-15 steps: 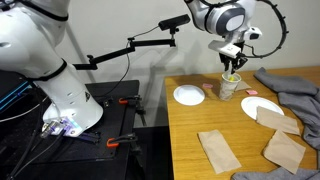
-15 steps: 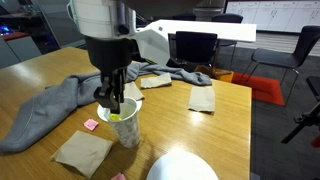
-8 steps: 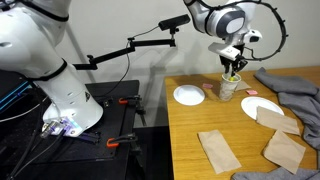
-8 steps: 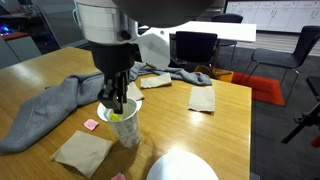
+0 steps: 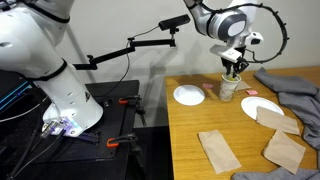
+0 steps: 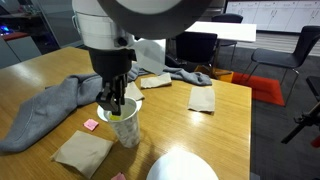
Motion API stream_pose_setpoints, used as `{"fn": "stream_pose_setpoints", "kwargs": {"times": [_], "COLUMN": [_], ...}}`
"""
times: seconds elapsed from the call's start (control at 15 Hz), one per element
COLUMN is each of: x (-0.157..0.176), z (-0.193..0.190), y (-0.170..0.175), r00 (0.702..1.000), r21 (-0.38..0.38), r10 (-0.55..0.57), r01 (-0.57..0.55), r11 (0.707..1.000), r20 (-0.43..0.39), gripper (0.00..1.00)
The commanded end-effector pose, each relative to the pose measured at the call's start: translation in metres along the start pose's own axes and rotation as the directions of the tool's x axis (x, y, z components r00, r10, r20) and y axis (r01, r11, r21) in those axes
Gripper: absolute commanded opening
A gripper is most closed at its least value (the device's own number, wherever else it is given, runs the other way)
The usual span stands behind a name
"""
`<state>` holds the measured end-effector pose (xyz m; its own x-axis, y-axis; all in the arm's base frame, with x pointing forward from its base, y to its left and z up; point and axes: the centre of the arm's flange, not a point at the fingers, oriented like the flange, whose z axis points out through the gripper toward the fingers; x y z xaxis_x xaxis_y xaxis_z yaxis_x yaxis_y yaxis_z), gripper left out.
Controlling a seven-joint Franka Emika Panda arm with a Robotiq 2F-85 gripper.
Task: Take the marker out of the cup and put it on the table
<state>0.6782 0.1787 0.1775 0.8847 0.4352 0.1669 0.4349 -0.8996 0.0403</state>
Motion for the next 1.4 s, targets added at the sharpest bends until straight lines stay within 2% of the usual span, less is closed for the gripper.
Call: {"fn": "stream_pose_setpoints", "kwargs": {"times": [0.0, 1.33], "x": [0.009, 0.015], "z": [0.006, 0.030], "y": [0.002, 0.004], "r00": [1.000, 0.999], "r21": [-0.007, 0.007], "r10": [-0.019, -0.038], "r01": [0.019, 0.038], "r11": [1.000, 0.999], "r20": [-0.011, 0.004], "gripper": [0.38, 0.33]}}
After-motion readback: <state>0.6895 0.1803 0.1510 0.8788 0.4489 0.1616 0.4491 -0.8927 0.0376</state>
